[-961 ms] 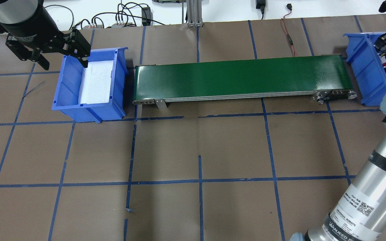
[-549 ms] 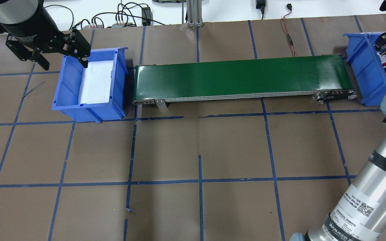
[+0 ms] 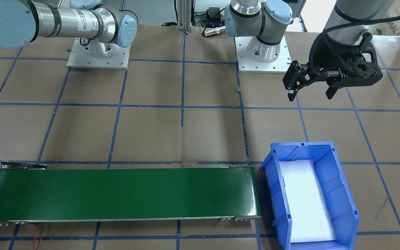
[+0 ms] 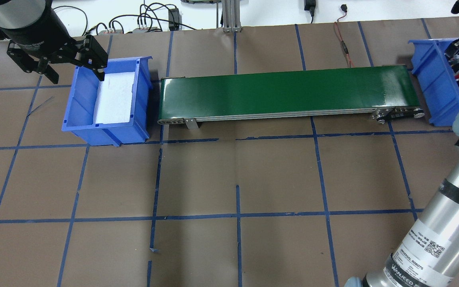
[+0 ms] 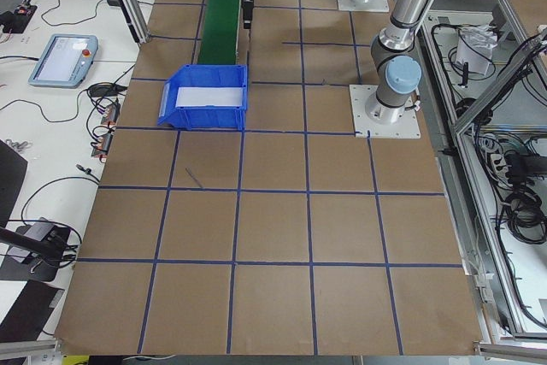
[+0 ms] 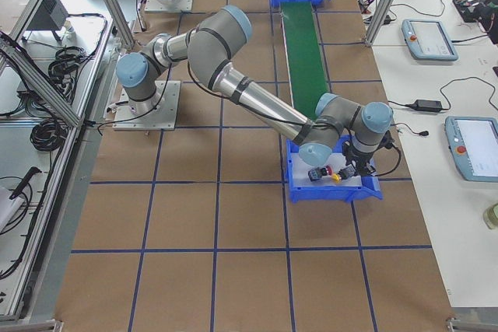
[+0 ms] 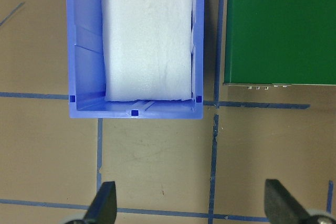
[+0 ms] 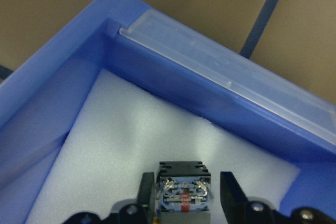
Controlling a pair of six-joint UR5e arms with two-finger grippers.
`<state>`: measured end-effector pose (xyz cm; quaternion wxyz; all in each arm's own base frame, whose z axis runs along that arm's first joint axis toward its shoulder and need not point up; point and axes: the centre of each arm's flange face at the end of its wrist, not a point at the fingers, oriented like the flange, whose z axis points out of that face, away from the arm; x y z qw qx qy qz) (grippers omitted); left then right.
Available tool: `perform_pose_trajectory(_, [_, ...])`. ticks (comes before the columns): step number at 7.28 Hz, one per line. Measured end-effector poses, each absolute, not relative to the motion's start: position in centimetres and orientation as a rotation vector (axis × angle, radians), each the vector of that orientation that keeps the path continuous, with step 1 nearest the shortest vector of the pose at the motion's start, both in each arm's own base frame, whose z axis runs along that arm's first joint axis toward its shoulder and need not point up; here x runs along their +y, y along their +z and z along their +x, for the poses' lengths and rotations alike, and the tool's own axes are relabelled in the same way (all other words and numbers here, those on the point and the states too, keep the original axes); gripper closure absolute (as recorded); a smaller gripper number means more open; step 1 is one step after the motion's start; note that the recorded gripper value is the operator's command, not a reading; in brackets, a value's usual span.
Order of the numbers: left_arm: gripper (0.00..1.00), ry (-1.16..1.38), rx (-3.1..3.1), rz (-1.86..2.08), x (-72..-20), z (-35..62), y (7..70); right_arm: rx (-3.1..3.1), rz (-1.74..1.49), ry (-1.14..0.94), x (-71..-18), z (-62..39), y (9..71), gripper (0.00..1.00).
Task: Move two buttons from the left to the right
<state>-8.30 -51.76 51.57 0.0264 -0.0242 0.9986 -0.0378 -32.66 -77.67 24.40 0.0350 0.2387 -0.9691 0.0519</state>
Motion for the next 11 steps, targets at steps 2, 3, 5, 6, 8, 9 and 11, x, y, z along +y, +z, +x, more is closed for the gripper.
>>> perform_pose_trajectory(2, [0.0, -0.117, 3.086, -0.075, -51.8, -8.3, 51.6, -2.975, 0.736, 0.173, -77.6, -32.7, 25.1, 0.49])
perform_pose_trajectory(3, [0.0, -0.117, 3.086, -0.075, -51.8, -8.3, 51.6, -2.967, 0.741, 0.181, -77.5, -32.6, 26.1, 0.49])
perform_pose_trajectory(5, [0.0, -0.117, 3.085, -0.075, -51.8, -8.3, 51.6, -2.955, 0.75, 0.192, -77.1, -32.5, 28.7, 0.49])
perform_pose_trajectory(6, [0.0, -0.119, 3.084, -0.074, -51.7, -8.3, 51.7, -2.952, 0.752, 0.193, -76.4, -32.1, 31.4, 0.49])
perform_pose_trajectory(8, [0.0, -0.12, 3.084, -0.073, -51.7, -8.3, 51.7, -2.942, 0.752, 0.203, -74.6, -30.6, 37.5, 0.5])
perform_pose_trajectory(9, [0.0, -0.118, 3.085, -0.073, -51.7, -8.4, 51.6, -2.936, 0.759, 0.212, -74.3, -29.3, 39.4, 0.5])
perform_pose_trajectory(11, [0.0, -0.116, 3.085, -0.072, -51.7, -8.4, 51.6, -2.926, 0.802, 0.234, -75.8, -22.1, 41.3, 0.5])
